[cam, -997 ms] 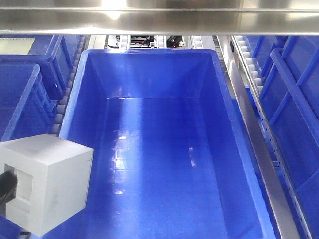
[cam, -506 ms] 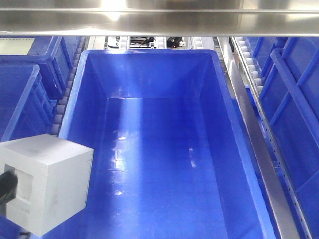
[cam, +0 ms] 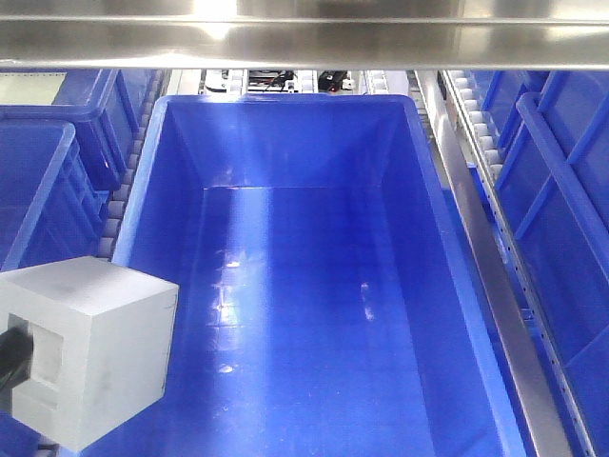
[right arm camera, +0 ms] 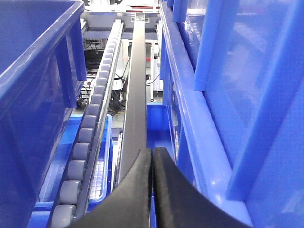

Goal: Sort gray base to blue bin

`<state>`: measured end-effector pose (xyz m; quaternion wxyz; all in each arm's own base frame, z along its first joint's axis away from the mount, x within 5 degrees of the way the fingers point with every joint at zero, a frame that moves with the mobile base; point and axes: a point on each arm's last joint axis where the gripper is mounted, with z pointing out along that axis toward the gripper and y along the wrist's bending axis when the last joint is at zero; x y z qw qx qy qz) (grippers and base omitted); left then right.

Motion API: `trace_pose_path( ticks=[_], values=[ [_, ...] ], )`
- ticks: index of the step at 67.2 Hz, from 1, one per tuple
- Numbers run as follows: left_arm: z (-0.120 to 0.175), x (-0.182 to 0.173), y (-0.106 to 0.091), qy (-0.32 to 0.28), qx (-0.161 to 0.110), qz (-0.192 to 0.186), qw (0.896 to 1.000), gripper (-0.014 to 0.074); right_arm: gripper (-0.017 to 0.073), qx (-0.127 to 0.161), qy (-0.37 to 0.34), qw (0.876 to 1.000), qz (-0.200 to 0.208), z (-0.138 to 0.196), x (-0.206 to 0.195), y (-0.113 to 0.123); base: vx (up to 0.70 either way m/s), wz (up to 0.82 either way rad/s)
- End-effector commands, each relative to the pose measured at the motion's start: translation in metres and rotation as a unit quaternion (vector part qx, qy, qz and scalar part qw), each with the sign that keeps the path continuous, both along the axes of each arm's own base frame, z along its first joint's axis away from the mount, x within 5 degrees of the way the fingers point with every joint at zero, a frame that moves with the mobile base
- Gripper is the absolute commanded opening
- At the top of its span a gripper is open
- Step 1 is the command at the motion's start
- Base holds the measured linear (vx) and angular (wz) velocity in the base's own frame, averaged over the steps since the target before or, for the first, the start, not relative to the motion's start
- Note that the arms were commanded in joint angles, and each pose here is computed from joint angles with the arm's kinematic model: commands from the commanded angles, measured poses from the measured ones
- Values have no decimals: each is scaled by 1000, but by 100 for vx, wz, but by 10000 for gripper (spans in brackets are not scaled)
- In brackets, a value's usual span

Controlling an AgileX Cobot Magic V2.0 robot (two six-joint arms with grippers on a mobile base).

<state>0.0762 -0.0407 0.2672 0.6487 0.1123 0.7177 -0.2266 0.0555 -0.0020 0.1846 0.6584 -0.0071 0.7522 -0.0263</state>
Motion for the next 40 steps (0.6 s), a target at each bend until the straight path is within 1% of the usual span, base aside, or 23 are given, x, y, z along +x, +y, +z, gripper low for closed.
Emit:
trace_pose_path(
  ticks=[1,18,25,29,40],
  values=[
    [20,-1,-1,-54,-37,-5,998,-7,-5,-9,-40,999,-2,6,0,0,0,0],
    [20,-1,-1,-55,-38,-5,998,-7,-5,-9,-40,999,-2,6,0,0,0,0],
    [22,-1,-1,-65,-48,-6,997,-7,-5,-9,-40,999,-2,6,0,0,0,0],
    [24,-1,-1,-68,-49,-6,996,-7,-5,-9,-40,999,-2,6,0,0,0,0],
    [42,2,-3,-77,-47,-6,996,-7,-5,-9,-40,999,-2,6,0,0,0,0]
  ],
)
